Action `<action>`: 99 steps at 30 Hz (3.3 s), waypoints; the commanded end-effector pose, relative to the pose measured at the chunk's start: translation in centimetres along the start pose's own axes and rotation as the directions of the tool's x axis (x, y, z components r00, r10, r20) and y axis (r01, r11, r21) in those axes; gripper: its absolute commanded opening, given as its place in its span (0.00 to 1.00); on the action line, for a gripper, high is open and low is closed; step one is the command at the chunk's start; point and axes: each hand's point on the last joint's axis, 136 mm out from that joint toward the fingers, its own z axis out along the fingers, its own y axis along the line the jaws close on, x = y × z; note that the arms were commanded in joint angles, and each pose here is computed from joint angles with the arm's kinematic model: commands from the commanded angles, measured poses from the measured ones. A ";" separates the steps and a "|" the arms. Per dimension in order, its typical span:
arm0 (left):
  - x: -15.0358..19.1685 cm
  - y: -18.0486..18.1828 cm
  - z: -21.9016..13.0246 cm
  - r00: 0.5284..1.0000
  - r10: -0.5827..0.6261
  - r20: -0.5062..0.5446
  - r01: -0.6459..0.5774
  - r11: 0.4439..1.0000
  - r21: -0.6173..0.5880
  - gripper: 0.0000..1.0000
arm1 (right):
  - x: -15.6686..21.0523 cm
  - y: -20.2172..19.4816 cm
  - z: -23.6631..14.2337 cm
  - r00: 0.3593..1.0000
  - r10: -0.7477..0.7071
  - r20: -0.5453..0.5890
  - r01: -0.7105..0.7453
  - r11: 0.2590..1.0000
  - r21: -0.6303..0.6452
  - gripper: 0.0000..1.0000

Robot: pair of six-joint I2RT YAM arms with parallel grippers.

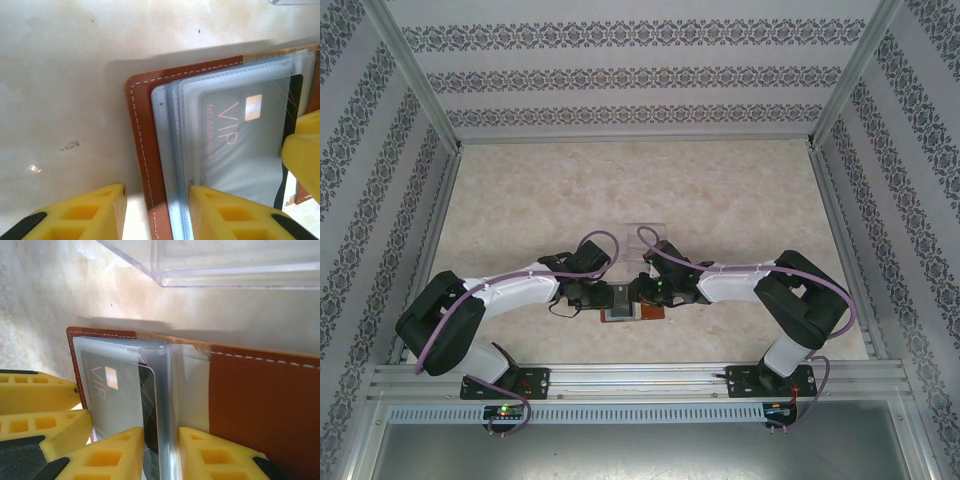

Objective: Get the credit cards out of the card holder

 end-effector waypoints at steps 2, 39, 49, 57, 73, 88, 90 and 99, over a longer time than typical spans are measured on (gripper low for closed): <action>1.2 2.6 1.0 0.999 -0.008 -0.054 0.002 0.995 -0.105 0.38 | -0.2 0.0 0.1 1.000 0.002 0.011 -0.002 1.000 -0.024 0.27; 1.5 3.4 1.5 0.996 0.006 -0.089 -0.020 0.987 -0.157 0.37 | -0.6 0.9 0.5 1.000 -0.016 0.024 0.018 0.994 -0.109 0.15; 1.6 3.8 1.4 0.996 0.004 -0.092 -0.020 0.984 -0.176 0.37 | -0.7 -0.4 0.0 0.999 0.018 0.048 -0.013 0.995 -0.098 0.10; 1.8 4.1 1.2 0.996 0.004 -0.095 -0.022 0.981 -0.191 0.37 | -0.8 -1.1 -0.5 0.998 0.032 0.061 -0.027 0.996 -0.087 0.09; 1.9 4.3 1.2 0.995 0.005 -0.100 -0.025 0.979 -0.204 0.37 | -0.8 -1.4 -1.6 0.995 0.030 0.092 -0.024 0.997 -0.068 0.10; 1.8 4.2 1.2 0.995 0.006 -0.102 -0.027 0.979 -0.200 0.37 | -0.5 -0.9 -0.3 0.996 0.062 0.067 -0.050 0.985 -0.162 0.23; 1.8 4.2 1.3 0.994 0.006 -0.105 -0.027 0.979 -0.201 0.37 | -0.4 -1.0 -0.1 0.996 0.065 0.060 -0.055 0.985 -0.165 0.24; 1.8 4.2 1.3 0.994 0.006 -0.108 -0.028 0.979 -0.203 0.37 | -0.6 -1.2 -0.2 0.994 0.072 0.077 -0.058 0.985 -0.164 0.14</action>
